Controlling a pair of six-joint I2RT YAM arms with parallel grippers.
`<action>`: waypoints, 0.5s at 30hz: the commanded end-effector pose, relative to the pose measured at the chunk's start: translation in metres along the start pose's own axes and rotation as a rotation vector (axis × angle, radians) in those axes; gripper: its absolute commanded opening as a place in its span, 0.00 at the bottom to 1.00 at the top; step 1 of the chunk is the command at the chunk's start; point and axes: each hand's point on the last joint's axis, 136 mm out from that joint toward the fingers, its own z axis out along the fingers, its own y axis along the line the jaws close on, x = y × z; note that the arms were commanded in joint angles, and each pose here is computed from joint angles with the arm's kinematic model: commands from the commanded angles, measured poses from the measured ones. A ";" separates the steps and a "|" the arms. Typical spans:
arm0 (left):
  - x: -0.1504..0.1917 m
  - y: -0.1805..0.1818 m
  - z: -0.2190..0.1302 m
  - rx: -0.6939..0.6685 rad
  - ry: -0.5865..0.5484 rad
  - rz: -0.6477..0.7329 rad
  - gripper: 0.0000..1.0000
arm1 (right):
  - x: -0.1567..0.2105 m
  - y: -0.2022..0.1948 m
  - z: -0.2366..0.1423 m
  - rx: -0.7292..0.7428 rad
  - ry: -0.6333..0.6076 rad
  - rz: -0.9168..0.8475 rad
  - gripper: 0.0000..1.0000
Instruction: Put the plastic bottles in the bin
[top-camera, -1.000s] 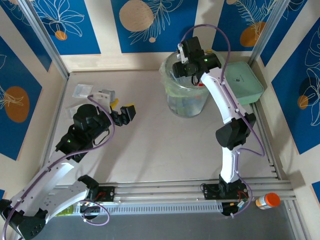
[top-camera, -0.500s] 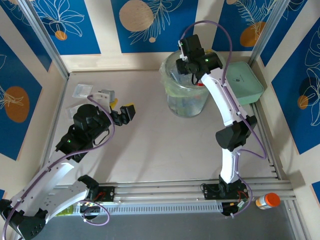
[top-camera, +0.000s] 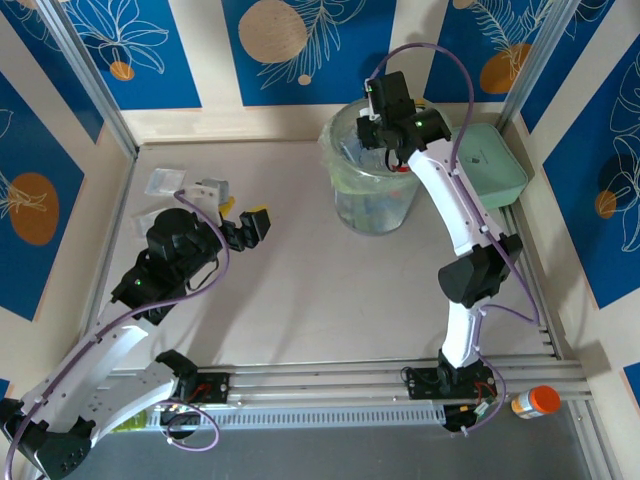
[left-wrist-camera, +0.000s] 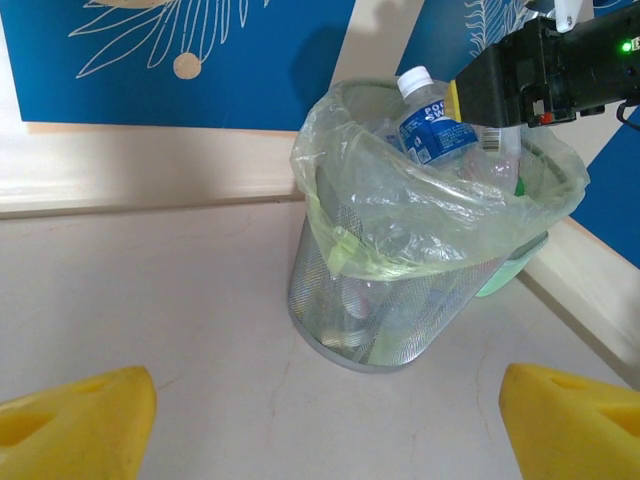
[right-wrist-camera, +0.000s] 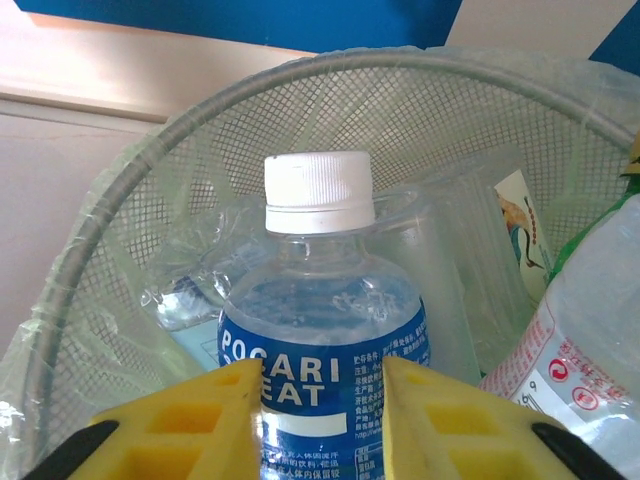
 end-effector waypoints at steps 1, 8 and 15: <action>-0.003 0.002 -0.003 -0.019 -0.016 0.007 0.87 | 0.041 -0.005 0.015 0.009 0.157 0.006 0.36; -0.003 0.004 -0.002 -0.028 -0.017 0.009 0.87 | 0.003 -0.001 -0.050 -0.078 -0.011 0.071 0.46; 0.000 0.011 0.002 -0.061 -0.009 0.014 0.88 | 0.007 -0.015 -0.088 -0.242 -0.084 0.203 0.58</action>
